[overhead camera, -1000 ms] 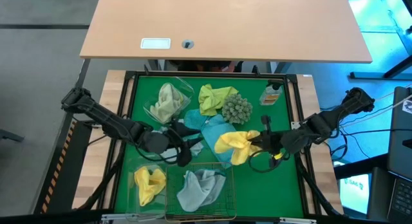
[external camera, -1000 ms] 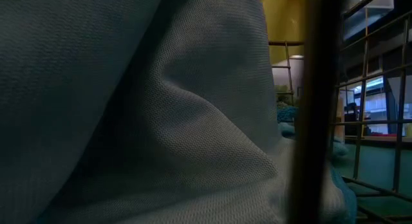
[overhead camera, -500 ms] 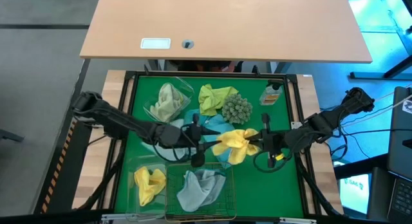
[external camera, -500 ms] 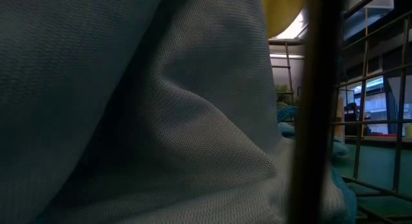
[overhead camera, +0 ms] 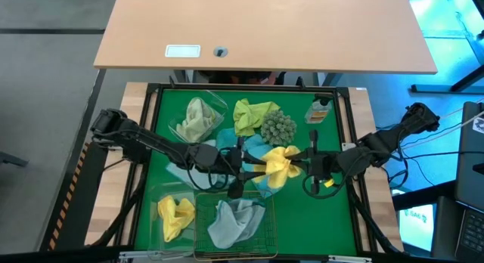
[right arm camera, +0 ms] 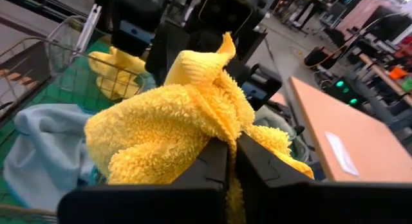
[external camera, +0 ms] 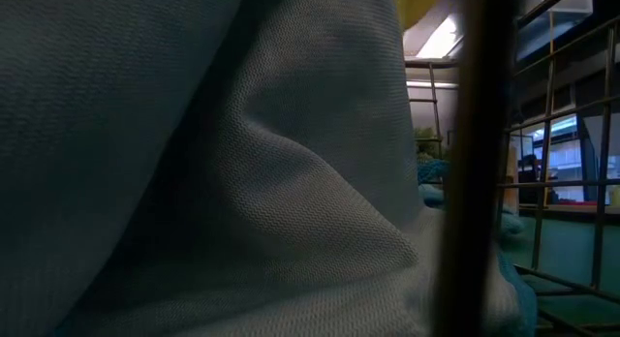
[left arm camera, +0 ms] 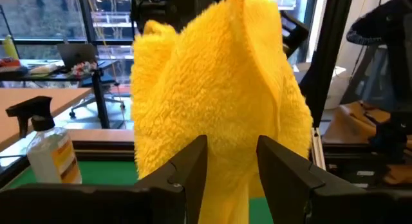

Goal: Sort microfiber towel by color & place in baskets
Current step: Put the yellow microfiber towel into the bottom transparent bin

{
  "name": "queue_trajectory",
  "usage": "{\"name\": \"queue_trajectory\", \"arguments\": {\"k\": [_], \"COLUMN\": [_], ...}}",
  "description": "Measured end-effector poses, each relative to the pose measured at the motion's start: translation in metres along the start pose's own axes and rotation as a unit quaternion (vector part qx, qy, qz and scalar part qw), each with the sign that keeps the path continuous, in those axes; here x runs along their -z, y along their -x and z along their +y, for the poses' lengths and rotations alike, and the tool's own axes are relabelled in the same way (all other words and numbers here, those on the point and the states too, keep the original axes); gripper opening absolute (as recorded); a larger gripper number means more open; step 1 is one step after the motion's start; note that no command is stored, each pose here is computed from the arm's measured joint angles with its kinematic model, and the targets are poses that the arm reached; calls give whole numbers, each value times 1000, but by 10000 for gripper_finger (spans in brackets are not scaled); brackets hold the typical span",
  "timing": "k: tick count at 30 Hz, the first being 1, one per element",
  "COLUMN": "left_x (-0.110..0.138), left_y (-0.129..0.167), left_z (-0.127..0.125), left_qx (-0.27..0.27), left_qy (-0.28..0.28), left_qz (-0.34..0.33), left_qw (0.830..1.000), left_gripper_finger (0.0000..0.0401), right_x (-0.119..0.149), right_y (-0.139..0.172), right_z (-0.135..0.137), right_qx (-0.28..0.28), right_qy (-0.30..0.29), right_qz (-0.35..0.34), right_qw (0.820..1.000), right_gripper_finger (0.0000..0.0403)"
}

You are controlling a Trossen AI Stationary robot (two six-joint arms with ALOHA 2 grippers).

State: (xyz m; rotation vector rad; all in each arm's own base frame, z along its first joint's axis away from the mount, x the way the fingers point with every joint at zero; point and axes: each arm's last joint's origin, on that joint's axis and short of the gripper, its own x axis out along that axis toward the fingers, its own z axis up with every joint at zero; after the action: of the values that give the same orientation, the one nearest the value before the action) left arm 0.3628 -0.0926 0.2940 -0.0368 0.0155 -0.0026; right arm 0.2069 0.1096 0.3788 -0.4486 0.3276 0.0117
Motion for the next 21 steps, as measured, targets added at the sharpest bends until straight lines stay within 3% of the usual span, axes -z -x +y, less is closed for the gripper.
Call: {"name": "queue_trajectory", "arguments": {"k": [16,21], "left_x": [-3,-2], "left_y": [1,1], "left_z": [-3,-4], "left_qx": [10,20], "left_qy": [3,2], "left_qz": [-12,-9], "left_qw": [1000,1000], "left_gripper_finger": [130,130], "right_x": [1,3], "right_y": [-22,-23], "right_z": [-15,-18], "right_qx": [55,95], "right_qy": [4,16], "right_qz": [5,24], "right_qw": [998,995], "right_gripper_finger": [14,14]}}
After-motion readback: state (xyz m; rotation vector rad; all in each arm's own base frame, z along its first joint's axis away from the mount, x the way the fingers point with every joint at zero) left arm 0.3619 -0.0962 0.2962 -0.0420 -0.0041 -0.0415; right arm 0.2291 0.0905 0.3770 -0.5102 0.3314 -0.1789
